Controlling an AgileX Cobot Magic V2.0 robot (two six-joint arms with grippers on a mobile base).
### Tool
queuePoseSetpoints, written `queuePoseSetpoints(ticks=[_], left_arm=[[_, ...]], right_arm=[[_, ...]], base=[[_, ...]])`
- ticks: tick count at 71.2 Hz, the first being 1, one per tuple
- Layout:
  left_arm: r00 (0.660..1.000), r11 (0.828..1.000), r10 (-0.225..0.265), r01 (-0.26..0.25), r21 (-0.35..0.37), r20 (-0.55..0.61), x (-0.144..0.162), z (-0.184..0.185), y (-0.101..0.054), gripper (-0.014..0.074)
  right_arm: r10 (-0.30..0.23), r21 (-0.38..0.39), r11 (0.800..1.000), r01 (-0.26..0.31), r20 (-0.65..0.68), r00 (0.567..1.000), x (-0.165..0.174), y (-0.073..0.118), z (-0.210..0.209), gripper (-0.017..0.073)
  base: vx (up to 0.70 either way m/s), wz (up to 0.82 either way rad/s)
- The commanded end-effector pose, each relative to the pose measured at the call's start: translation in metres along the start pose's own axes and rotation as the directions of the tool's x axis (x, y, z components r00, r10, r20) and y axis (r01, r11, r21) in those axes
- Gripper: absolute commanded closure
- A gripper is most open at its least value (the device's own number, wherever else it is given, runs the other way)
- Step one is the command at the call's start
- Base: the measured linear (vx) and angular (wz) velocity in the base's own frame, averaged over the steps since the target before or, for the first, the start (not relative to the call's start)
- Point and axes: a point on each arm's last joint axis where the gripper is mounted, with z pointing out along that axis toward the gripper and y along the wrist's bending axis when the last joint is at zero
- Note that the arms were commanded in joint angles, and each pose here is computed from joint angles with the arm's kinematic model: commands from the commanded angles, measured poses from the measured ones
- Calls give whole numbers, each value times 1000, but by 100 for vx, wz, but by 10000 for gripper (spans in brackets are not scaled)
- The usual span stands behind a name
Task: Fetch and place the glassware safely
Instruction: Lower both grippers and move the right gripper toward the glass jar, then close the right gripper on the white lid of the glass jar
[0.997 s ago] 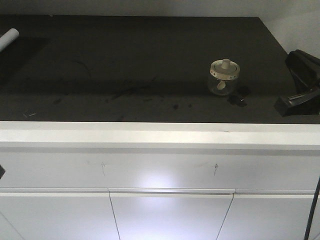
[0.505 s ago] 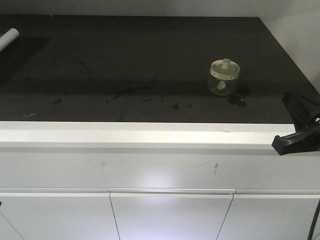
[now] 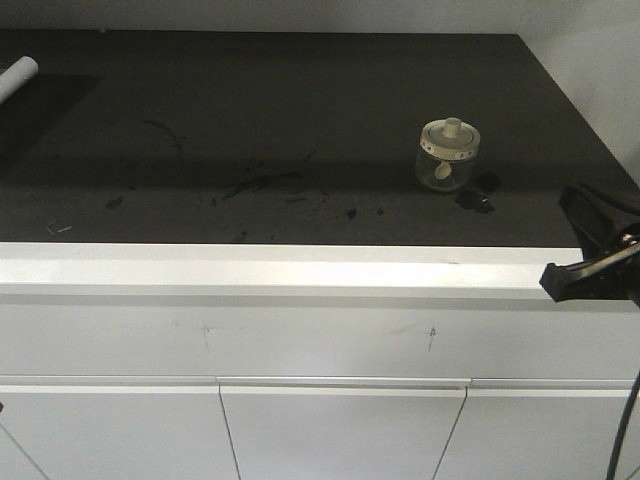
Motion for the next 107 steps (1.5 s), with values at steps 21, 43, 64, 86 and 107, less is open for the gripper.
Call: queuePoseSetpoints(ticks=[21, 43, 64, 86, 107], left_arm=[[997, 1000, -24, 23, 22, 75, -13, 1, -1, 594], [997, 1000, -24, 23, 22, 75, -13, 1, -1, 594], [997, 1000, -24, 23, 22, 75, -13, 1, -1, 594], [997, 1000, -24, 23, 22, 75, -13, 1, -1, 594], [997, 1000, -24, 23, 22, 75, -13, 1, -1, 594]], right_arm=[[-85, -40, 995, 88, 52, 995, -28, -15, 64, 25], [-73, -68, 995, 78, 73, 995, -27, -35, 145, -2], [-91, -74, 992, 98, 87, 992, -20, -51, 206, -2], [-91, -73, 992, 98, 90, 992, -1, -64, 252, -2], [-81, -76, 993, 87, 75, 994, 25, -71, 281, -2]], base=[[0, 0], [0, 0], [0, 0], [0, 0], [0, 0]])
